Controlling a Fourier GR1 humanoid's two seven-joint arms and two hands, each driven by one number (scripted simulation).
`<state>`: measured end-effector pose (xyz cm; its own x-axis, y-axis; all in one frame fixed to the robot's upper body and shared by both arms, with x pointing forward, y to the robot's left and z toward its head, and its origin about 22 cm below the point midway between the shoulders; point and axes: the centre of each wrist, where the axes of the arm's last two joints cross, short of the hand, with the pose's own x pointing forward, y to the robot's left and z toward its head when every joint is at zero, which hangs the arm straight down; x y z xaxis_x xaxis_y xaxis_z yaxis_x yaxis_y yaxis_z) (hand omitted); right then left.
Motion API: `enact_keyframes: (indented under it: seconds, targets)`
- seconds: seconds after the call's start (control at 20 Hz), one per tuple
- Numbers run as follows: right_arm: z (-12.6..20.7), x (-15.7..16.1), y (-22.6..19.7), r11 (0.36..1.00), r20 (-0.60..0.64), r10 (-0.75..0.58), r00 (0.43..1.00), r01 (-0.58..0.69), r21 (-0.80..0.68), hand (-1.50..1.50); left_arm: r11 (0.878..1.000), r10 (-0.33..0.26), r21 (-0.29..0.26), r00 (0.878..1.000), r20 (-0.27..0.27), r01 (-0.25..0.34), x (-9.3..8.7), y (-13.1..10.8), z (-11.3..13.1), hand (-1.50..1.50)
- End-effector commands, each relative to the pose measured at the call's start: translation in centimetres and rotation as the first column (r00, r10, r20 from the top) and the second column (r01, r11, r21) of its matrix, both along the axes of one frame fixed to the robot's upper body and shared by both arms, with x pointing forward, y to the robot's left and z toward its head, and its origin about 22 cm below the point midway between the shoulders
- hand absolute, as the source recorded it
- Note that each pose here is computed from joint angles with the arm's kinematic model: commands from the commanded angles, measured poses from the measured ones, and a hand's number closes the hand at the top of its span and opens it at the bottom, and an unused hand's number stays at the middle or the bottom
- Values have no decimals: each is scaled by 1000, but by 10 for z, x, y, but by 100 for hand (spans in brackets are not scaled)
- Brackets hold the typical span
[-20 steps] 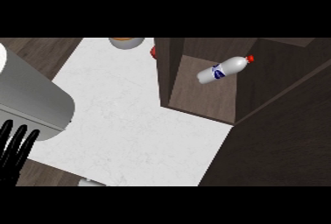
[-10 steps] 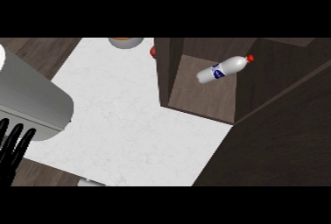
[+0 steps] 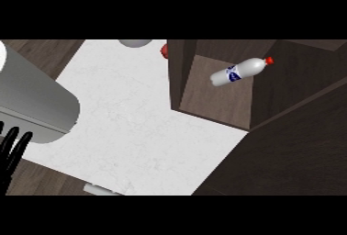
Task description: Pick up the bottled water, place it into the cabinet and close the cabinet
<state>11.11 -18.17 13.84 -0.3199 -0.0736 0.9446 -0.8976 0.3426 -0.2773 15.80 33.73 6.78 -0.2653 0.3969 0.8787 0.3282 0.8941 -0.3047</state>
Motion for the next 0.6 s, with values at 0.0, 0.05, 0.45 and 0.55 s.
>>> enact_keyframes:
  seconds: [0.0,0.05,0.45,0.55]
  targets:
    - [-14,-1,25,996,-144,73,987,-63,68,150,1000,-17,1,1000,14,17,1,1,2,-150]
    - [-15,0,25,995,-152,78,985,-68,66,150,1000,-17,-7,1000,9,17,1,0,2,-150]
    - [-7,35,26,997,-85,-72,994,73,6,150,1000,-7,-9,1000,5,7,3,7,3,-150]
    - [-4,48,30,994,-57,-96,994,93,-57,150,1000,-1,10,1000,-4,1,4,12,1,-150]
